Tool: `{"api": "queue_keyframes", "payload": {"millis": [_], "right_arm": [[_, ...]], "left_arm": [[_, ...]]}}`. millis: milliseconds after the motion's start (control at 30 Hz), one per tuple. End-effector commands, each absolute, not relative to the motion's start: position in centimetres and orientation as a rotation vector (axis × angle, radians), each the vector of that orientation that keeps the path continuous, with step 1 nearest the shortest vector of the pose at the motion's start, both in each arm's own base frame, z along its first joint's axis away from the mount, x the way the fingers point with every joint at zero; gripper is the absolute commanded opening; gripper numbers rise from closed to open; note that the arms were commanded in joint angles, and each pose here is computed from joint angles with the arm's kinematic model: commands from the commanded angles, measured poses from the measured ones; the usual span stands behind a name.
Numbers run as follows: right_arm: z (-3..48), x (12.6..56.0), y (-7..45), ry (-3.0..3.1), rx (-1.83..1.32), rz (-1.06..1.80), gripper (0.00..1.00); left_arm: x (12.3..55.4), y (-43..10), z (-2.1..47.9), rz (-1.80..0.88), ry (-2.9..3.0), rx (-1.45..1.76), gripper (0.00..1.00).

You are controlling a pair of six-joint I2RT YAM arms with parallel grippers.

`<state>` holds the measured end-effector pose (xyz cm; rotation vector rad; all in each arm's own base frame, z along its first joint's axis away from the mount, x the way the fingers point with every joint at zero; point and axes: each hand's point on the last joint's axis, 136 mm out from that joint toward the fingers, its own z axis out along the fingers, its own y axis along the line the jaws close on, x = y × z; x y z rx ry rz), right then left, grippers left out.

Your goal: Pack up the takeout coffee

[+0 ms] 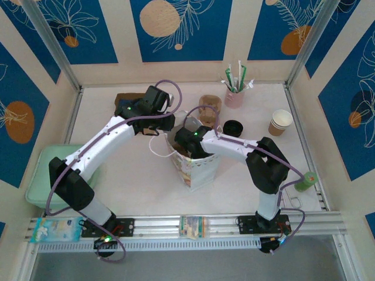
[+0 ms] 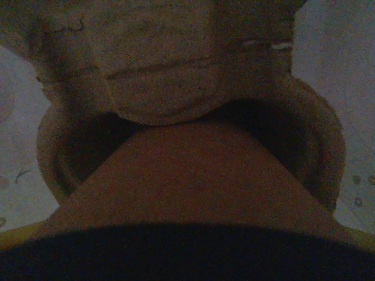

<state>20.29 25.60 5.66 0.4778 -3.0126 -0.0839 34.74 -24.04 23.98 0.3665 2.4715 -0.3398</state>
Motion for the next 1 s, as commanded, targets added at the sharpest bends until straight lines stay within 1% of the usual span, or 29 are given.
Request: {"api": "queue_keyframes", "payload": {"millis": [0,967], "right_arm": [[2.7,19.1,24.4,-2.934,0.405,-0.017,0.34],[-0.4,20.0,24.2,-2.965,0.375,-0.025,0.34]], "left_arm": [[34.7,-23.5,24.6,-0.319,2.463,0.370,0.27],[34.8,-23.5,24.3,-0.314,2.467,0.374,0.27]]}}
